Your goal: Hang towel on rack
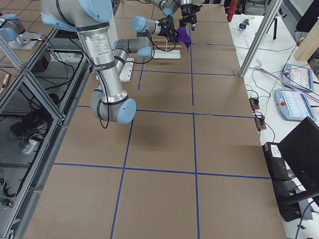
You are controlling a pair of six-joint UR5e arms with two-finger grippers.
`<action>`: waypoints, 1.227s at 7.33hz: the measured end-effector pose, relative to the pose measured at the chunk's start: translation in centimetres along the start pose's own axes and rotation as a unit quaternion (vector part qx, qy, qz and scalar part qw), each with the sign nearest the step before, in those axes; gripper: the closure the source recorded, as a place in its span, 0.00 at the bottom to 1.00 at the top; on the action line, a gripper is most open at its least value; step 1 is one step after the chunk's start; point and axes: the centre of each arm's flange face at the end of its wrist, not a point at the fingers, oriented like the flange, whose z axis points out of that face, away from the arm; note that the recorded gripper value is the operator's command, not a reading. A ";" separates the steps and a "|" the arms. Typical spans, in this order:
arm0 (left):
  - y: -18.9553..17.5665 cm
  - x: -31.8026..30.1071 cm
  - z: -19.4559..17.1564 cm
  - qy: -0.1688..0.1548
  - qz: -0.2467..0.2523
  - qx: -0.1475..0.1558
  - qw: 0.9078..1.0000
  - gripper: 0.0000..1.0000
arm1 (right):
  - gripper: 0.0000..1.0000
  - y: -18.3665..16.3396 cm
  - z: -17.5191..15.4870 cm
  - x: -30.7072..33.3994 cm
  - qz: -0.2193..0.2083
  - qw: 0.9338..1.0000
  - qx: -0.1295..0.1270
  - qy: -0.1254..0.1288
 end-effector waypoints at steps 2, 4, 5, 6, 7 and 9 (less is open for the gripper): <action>1.6 1.0 0.7 0.003 -0.036 -0.011 0.999 0.00 | 1.00 0.1 -0.1 -1.0 0.002 1.000 0.021 -0.005; 3.5 1.4 1.7 0.001 -0.053 -0.026 0.998 0.00 | 1.00 0.2 -0.2 -1.4 0.004 0.999 0.032 -0.006; 4.4 1.4 2.2 0.000 -0.054 -0.033 0.998 0.00 | 1.00 0.3 -0.2 -1.5 0.005 0.999 0.034 -0.006; 5.0 1.5 2.5 -0.001 -0.053 -0.039 0.998 0.00 | 1.00 0.6 -0.3 -1.5 0.006 0.999 0.036 -0.005; 5.5 1.6 2.7 -0.001 -0.051 -0.042 0.998 0.02 | 1.00 1.2 -0.4 -1.7 0.007 0.999 0.038 -0.005; 5.6 1.7 2.9 0.000 -0.049 -0.042 0.998 0.54 | 1.00 2.2 -0.6 -2.2 0.011 0.999 0.039 -0.008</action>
